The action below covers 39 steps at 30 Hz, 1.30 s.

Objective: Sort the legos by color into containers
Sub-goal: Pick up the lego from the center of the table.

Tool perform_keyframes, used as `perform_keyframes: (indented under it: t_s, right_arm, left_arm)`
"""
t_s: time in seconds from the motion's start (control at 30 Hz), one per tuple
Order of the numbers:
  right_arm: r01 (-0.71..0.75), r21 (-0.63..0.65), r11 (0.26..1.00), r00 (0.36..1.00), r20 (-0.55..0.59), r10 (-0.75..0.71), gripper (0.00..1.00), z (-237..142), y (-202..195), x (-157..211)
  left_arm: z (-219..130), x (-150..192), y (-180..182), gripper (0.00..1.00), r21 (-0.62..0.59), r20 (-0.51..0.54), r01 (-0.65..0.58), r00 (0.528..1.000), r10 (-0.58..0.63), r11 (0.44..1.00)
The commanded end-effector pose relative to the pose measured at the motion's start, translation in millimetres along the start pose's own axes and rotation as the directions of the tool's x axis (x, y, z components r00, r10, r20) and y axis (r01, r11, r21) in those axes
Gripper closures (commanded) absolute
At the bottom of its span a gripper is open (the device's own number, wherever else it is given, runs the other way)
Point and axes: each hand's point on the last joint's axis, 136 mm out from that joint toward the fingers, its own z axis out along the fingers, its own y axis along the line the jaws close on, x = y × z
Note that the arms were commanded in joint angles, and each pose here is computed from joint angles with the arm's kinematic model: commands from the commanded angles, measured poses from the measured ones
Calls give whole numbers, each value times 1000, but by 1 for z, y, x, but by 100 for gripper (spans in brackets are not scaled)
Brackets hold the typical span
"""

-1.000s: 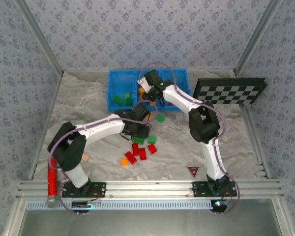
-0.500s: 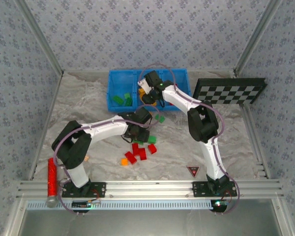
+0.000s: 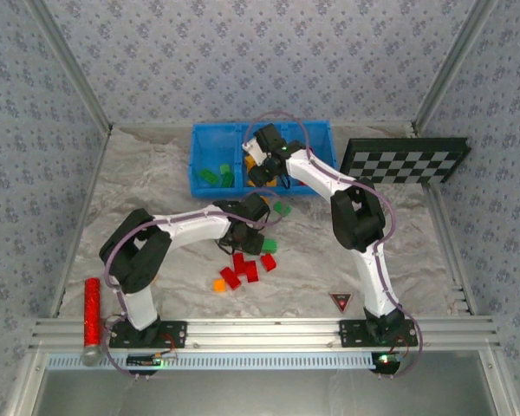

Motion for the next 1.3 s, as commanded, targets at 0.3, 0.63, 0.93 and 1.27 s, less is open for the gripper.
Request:
perform_keyframes:
  t_s: [0.3,0.63,0.93,1.27]
  right_arm:
    - [-3,44,999,1000,31,2,45,-36,-14,-11]
    - [-9,63,998,999,31,7,45,-41,-20,-10]
    - [-43,80,996,997,64,37,44,-77,-25,-10]
    - [-161,-57,985,984,65,165,41,-128,9,37]
  left_arm:
    - [8,5,-6,37,9,-30,-17,999,17,1000]
    - [9,2,-4,59,-2,-30,-2,1000,2,1000]
    - [-22,-30,6,70,-38,68,12,998,-10,999]
    - [-99,-113,68,71,-69,289,104,954,-80,992]
